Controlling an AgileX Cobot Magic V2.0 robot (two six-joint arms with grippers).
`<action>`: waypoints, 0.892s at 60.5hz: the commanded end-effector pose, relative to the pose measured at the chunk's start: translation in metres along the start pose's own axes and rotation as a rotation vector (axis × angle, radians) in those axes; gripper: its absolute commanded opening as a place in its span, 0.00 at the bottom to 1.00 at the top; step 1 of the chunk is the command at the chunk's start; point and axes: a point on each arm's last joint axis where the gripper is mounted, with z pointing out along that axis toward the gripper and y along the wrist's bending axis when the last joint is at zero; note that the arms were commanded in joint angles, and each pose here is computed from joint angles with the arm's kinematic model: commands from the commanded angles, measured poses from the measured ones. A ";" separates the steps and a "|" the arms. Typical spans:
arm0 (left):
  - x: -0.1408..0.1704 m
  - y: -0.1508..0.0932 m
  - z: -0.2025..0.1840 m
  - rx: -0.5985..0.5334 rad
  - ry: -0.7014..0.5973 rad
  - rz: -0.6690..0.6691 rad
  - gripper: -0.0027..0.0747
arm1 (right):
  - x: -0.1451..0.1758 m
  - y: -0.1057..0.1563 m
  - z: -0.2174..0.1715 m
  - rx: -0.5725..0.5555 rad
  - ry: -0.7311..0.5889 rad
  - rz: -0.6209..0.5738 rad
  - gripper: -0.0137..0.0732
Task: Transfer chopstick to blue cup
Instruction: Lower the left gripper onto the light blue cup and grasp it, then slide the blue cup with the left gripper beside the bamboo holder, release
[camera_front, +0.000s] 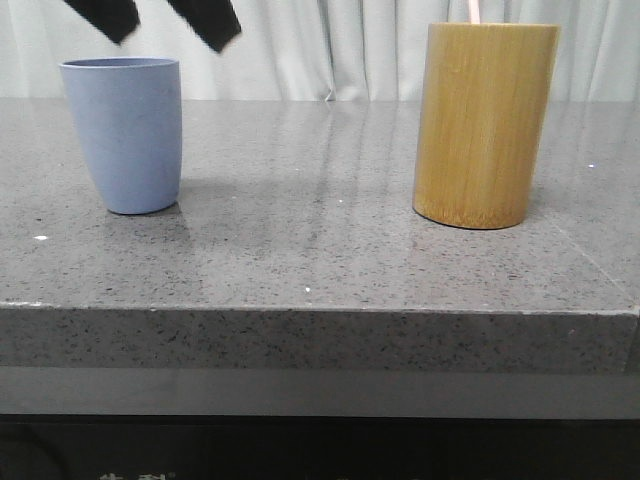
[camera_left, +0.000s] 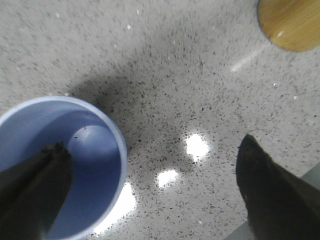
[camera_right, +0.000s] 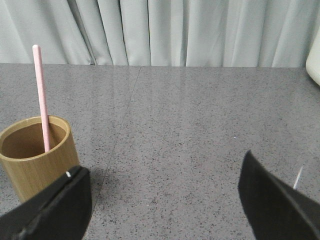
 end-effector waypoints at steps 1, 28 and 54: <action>-0.008 -0.002 -0.011 -0.013 -0.065 0.003 0.86 | -0.017 0.000 -0.003 0.006 -0.100 -0.005 0.86; -0.011 0.006 0.021 -0.038 0.019 0.012 0.35 | -0.017 0.000 -0.003 0.006 -0.100 -0.005 0.86; -0.020 -0.007 -0.008 -0.018 0.029 0.055 0.01 | -0.017 0.000 -0.003 0.006 -0.100 -0.005 0.86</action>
